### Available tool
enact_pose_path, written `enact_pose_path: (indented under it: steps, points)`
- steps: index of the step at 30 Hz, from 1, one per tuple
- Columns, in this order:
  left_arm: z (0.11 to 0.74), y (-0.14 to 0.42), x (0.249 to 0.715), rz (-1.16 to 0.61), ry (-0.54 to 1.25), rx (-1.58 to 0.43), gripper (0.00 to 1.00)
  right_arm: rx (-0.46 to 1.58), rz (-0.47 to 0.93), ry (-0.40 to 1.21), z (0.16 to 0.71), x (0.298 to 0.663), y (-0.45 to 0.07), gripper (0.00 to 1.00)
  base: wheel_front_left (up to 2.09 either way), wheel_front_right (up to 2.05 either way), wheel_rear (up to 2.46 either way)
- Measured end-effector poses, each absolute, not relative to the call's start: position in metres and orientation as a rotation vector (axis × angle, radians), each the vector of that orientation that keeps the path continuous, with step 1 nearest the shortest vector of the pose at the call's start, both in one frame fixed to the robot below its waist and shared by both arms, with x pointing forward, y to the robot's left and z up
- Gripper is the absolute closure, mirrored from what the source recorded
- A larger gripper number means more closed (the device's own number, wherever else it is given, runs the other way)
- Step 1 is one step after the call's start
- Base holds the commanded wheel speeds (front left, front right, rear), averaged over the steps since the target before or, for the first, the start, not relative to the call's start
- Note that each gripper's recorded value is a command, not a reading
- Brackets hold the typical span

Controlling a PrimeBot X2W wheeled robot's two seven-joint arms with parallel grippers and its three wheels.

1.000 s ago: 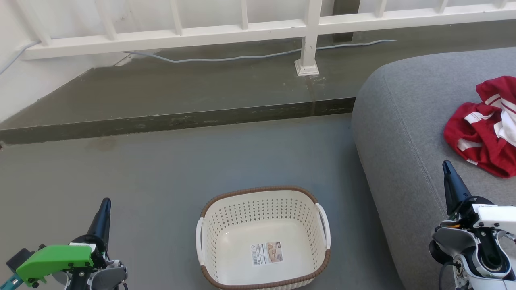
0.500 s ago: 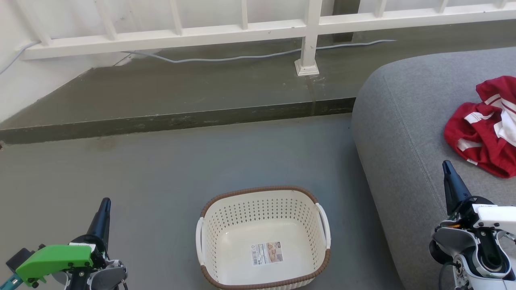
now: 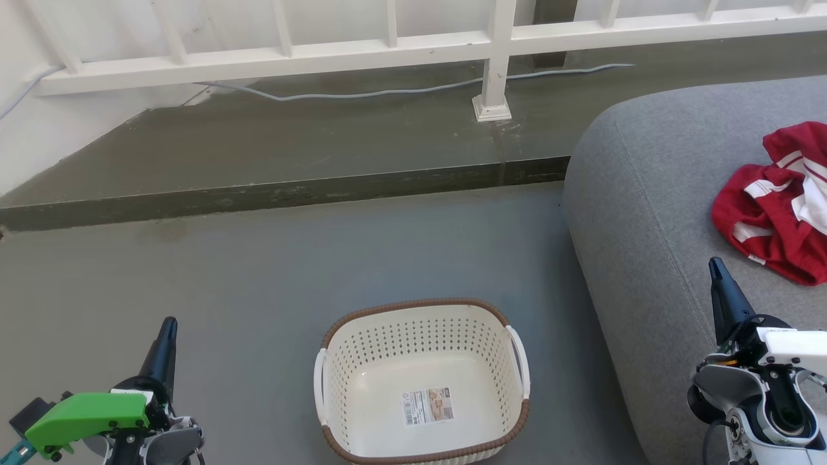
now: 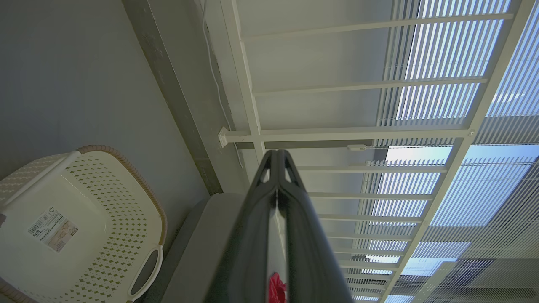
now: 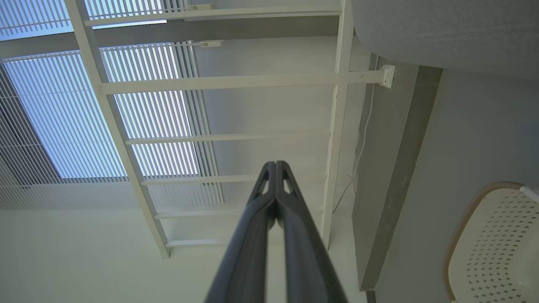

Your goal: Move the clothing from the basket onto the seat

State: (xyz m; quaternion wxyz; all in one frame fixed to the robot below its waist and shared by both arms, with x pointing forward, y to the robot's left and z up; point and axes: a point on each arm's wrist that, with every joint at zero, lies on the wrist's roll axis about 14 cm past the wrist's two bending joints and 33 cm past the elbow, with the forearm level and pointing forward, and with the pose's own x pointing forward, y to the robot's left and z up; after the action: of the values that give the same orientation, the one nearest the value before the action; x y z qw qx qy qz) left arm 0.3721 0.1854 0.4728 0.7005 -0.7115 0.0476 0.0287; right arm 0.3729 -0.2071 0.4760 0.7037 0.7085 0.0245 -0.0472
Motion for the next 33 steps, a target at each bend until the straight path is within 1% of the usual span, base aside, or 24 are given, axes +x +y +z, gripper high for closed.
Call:
enact_pose_path:
  steps: [33]
  points:
    - [0.4732,0.1858,0.3722,0.064,0.103,-1.586,1.0,1.579,-0.106,0.054,0.4758,0.3728,-0.2064,1.0,0.0,0.0,0.0]
